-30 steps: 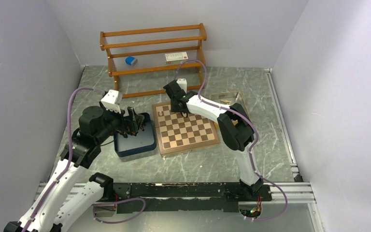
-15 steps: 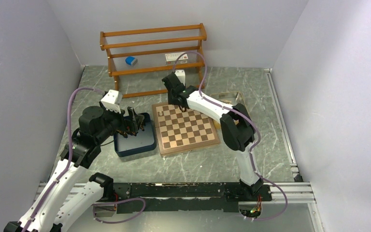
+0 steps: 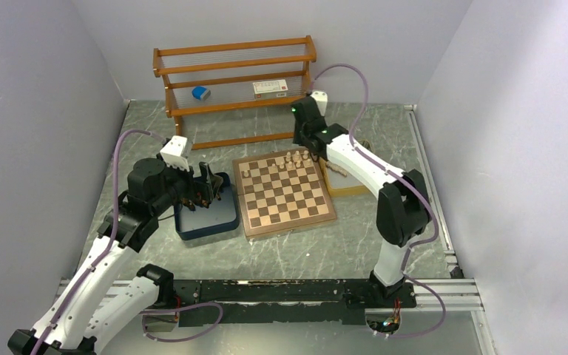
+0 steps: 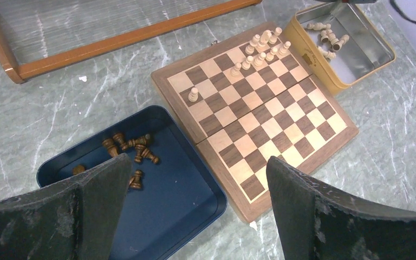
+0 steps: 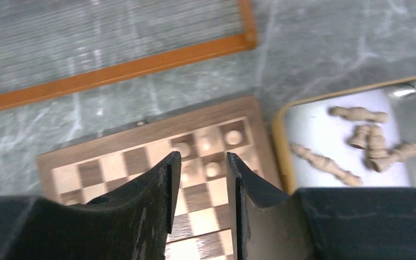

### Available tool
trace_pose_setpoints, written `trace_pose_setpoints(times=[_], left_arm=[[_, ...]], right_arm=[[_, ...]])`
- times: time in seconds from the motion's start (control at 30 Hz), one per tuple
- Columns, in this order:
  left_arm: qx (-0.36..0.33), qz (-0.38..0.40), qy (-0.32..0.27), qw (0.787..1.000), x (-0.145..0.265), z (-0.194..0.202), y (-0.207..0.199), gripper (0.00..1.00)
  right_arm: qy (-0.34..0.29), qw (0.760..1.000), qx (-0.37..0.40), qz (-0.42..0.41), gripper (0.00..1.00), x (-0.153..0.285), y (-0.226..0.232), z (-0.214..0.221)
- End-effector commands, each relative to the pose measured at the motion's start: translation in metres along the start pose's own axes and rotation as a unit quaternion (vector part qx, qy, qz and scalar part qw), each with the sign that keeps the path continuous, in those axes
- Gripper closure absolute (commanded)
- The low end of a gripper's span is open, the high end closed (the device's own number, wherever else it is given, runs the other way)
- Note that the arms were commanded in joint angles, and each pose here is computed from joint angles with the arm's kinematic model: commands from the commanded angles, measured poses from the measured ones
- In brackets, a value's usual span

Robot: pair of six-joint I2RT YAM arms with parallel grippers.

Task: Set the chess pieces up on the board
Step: Pick up the chess piece from the storage box.

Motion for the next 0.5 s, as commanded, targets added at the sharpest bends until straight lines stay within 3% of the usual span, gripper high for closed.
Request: trace_pose_setpoints(times=[0.0, 0.2, 0.47], left_arm=[[-0.004, 0.006, -0.007, 1.0, 0.0, -0.004, -0.002, 0.01], [-0.003, 0.006, -0.008, 1.0, 0.001, -0.004, -0.002, 0.01], [-0.004, 0.012, -0.012, 1.0, 0.003, -0.005, -0.003, 0.01]], right_arm=[[-0.015, 0.999, -0.003, 0.044, 0.62, -0.001, -0.042, -0.008], [-0.006, 0.993, -0.001, 0.119, 0.75, -0.012, -0.096, -0.007], [0.035, 0.991, -0.007, 0.127, 0.72, -0.035, -0.142, 0.018]])
Point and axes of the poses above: each gripper's point midway between its finger pads, its own x axis back along the fingers, its own y axis along the line the jaws close on, z = x × y, the point moved 9 cm from there along x, back along the fingers, and after that the axes turned 1 degree about x, right-handed, at the moved point
